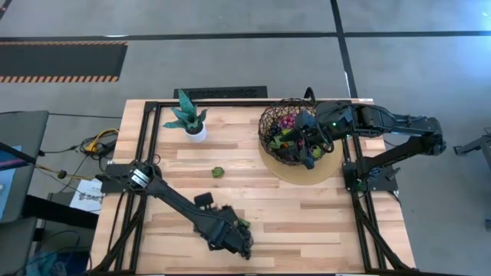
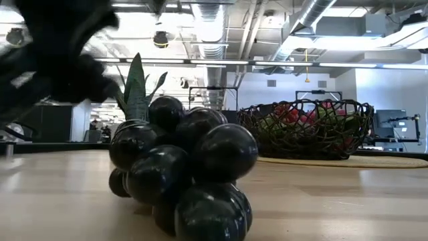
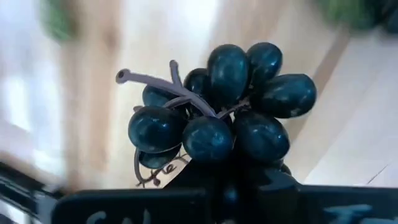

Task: Build produce basket
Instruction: Put the black grapes into the black wire basket

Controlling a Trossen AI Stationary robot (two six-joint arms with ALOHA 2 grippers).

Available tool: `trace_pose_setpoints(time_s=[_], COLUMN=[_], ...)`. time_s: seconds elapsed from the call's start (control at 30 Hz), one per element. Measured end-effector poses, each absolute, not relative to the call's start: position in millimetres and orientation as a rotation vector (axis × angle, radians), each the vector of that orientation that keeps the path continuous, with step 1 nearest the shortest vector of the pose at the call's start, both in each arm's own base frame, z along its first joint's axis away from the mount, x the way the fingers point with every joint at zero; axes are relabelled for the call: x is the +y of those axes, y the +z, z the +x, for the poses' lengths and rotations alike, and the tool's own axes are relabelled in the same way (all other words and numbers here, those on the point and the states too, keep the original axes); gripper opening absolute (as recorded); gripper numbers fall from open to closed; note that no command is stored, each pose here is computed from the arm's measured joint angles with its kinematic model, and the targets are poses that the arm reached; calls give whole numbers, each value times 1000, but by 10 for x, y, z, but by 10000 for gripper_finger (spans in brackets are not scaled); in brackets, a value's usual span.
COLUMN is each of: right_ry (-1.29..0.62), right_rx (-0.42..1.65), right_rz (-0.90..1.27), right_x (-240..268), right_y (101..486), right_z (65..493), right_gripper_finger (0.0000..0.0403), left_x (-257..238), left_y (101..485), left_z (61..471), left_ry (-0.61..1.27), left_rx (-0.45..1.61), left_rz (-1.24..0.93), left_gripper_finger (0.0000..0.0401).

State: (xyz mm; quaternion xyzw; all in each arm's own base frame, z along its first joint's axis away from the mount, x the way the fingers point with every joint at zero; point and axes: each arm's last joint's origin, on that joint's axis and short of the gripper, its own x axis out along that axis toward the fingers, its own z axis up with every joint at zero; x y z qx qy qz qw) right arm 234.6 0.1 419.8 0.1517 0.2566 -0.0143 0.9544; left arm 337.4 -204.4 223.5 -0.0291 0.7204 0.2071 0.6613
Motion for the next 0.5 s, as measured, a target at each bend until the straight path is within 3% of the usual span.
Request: trace_pose_setpoints(time_s=[0.27, 0.5], right_ry=[-34, 14], right_rx=[526, 469], right_rz=[325, 398], right_x=[2, 30], right_y=[4194, 4368], right_z=[2343, 2300], right_gripper_finger=[226, 226], left_x=[-1733, -1340], left_y=[3164, 3558], left_z=[3487, 3597], left_ry=[506, 546], left_rx=[1214, 1043], left_rz=[-50, 39], left_gripper_finger=[1, 1])
